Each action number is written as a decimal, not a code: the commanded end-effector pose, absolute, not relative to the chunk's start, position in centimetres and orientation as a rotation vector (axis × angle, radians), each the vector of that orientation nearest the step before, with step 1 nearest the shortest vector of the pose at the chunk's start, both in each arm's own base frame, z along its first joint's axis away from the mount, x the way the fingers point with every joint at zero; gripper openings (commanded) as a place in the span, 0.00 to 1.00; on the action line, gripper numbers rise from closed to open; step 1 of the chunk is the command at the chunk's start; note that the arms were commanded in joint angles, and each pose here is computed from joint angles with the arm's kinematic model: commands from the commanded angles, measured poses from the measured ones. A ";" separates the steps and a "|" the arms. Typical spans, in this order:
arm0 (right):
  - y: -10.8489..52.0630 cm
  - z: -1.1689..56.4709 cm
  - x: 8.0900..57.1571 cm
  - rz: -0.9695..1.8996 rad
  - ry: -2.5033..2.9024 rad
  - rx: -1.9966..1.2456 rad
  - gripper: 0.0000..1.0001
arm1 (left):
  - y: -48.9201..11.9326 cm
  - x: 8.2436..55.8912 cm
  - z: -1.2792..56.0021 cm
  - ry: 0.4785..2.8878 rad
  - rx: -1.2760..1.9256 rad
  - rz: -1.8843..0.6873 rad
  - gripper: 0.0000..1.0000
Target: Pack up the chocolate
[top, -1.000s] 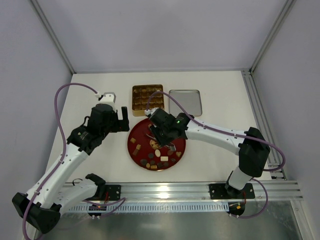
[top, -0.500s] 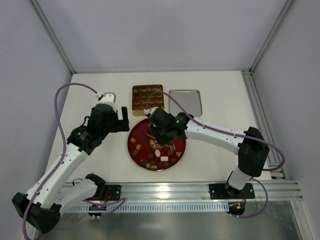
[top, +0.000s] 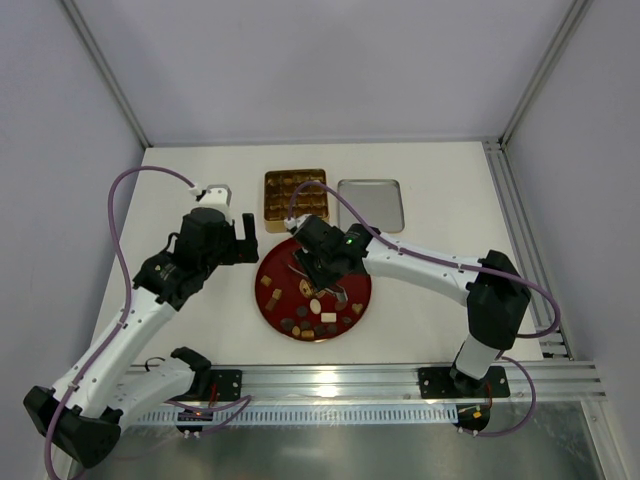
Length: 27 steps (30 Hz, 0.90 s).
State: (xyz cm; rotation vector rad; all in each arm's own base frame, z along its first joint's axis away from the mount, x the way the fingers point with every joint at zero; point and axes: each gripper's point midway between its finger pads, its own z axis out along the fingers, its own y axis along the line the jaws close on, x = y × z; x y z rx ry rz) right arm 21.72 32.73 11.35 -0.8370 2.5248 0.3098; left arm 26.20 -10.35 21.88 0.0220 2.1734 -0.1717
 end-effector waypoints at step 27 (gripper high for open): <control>32.3 17.1 23.4 0.343 2.408 -0.756 0.31 | -9.9 26.4 22.7 2.135 0.010 -0.158 1.00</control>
